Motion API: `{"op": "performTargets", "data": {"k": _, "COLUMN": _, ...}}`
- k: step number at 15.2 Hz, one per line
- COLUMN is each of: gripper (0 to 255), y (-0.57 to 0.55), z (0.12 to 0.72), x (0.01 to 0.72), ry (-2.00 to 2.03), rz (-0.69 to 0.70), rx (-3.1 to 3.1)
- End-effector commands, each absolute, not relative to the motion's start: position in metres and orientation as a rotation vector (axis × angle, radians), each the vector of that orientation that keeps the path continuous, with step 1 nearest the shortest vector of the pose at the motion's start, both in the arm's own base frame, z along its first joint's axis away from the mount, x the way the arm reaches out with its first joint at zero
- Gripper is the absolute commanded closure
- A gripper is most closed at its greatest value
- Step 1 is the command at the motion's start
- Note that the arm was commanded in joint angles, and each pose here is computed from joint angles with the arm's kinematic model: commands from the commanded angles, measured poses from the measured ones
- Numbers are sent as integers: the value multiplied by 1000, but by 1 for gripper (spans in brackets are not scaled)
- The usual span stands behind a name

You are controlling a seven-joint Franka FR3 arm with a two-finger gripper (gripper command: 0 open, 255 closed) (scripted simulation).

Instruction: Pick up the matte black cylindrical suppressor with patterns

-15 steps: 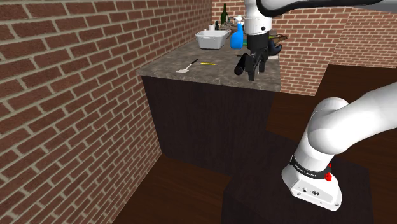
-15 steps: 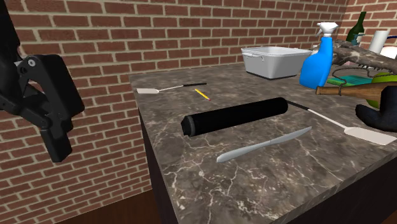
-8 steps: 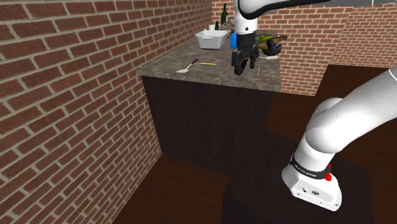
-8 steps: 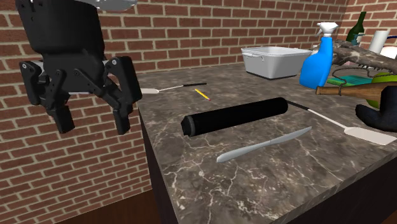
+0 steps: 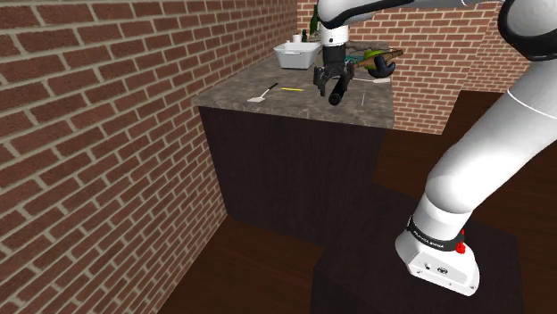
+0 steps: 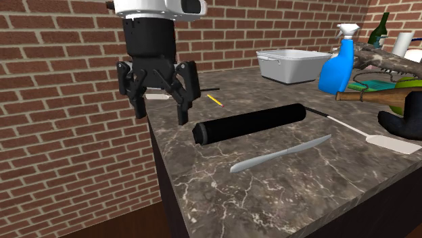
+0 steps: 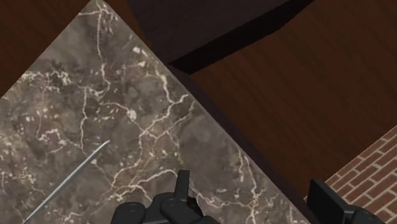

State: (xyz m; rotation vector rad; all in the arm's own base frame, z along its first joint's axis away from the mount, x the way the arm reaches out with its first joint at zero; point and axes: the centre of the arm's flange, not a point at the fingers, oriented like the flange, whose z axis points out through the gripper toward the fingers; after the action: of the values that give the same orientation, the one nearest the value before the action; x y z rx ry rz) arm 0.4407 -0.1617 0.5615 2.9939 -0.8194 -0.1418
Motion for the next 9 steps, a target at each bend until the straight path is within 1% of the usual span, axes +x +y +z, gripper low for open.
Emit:
{"op": "performTargets", "data": {"k": 1, "gripper": 0, "y": -187, "z": 559, "x": 453, "ry": -921, "rz": -132, "rx": 2967}}
{"op": "performTargets", "data": {"k": 9, "gripper": 0, "y": -285, "z": 551, "x": 491, "ry": -1305, "rz": -99, "rx": 2834}}
